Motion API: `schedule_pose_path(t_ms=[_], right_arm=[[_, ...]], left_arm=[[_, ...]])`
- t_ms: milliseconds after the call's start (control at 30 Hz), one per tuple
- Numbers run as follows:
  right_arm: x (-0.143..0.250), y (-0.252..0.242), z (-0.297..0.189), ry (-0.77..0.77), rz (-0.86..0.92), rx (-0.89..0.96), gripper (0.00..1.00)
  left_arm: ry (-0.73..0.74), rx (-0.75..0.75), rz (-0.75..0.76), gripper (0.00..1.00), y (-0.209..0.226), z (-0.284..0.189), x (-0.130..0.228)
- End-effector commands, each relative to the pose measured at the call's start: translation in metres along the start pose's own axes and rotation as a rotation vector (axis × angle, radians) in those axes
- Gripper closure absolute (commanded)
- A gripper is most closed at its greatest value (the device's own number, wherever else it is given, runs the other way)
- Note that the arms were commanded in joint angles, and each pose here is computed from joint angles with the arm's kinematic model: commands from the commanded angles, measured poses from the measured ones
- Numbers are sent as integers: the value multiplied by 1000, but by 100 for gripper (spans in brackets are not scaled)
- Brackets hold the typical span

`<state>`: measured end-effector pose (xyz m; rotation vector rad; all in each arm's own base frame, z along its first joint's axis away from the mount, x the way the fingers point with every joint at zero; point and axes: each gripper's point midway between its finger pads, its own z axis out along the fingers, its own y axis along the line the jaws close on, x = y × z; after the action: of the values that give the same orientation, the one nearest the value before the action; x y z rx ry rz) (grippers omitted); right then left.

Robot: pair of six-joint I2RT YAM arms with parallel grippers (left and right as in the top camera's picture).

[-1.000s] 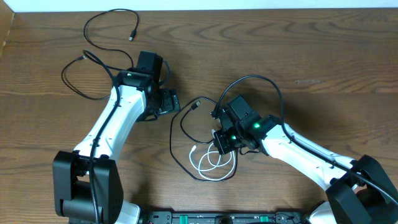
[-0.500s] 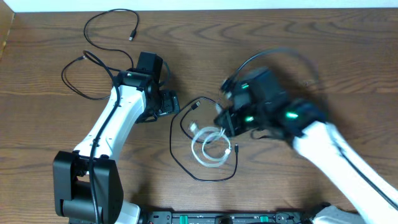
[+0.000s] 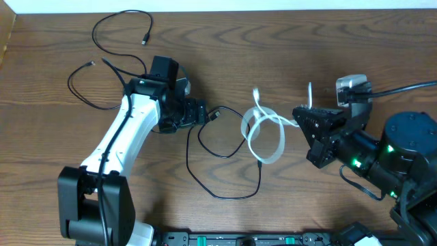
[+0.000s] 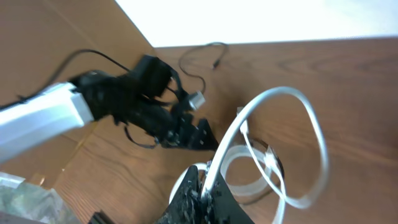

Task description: Untangle cables

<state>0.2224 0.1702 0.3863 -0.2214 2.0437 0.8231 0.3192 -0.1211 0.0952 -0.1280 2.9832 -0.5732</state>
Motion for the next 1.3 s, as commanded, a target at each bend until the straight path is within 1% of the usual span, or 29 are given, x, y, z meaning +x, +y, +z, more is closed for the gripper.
schedule_pose_path(t_ms=[0, 67, 167, 367, 467, 533, 633, 700, 767, 867, 933, 967, 1033, 1233, 1267], right_arm=[[9, -9, 9, 45, 37, 34, 99], [18, -6, 14, 92, 46, 12, 99], [28, 6, 21, 162, 55, -68, 99], [46, 20, 43, 282, -3, -183, 99], [55, 36, 54, 352, -38, -313, 99], [61, 51, 59, 394, -63, -430, 99], [72, 73, 63, 454, -113, -616, 99], [80, 80, 67, 492, -120, -684, 99], [88, 81, 75, 529, -109, -705, 99], [100, 81, 87, 580, -96, -715, 99], [106, 86, 88, 598, -114, -765, 99], [110, 94, 84, 606, -140, -833, 99], [114, 102, 79, 610, -169, -905, 99], [121, 101, 87, 614, -200, -859, 99], [121, 99, 89, 612, -205, -843, 99]], left_arm=[[-84, 156, 51, 9, -38, -36, -11], [-130, 175, 0, 9, -43, -51, -16], [-201, 205, -88, 9, -44, -76, -20], [-317, 313, -463, 9, -41, -133, -19], [-346, 374, -587, 9, -47, -154, -12], [-366, 403, -617, 9, -50, -165, -8], [-398, 435, -616, 9, -55, -180, -3], [-406, 454, -604, 9, -58, -186, 1], [-397, 486, -586, 9, -64, -192, 7], [-356, 544, -628, 9, -73, -197, 14], [-322, 580, -681, 9, -78, -200, 18], [-307, 593, -712, 9, -79, -200, 19], [-280, 613, -730, 9, -83, -201, 21], [-140, 709, -715, 11, -104, -206, 37], [-118, 723, -714, 13, -107, -207, 40]])
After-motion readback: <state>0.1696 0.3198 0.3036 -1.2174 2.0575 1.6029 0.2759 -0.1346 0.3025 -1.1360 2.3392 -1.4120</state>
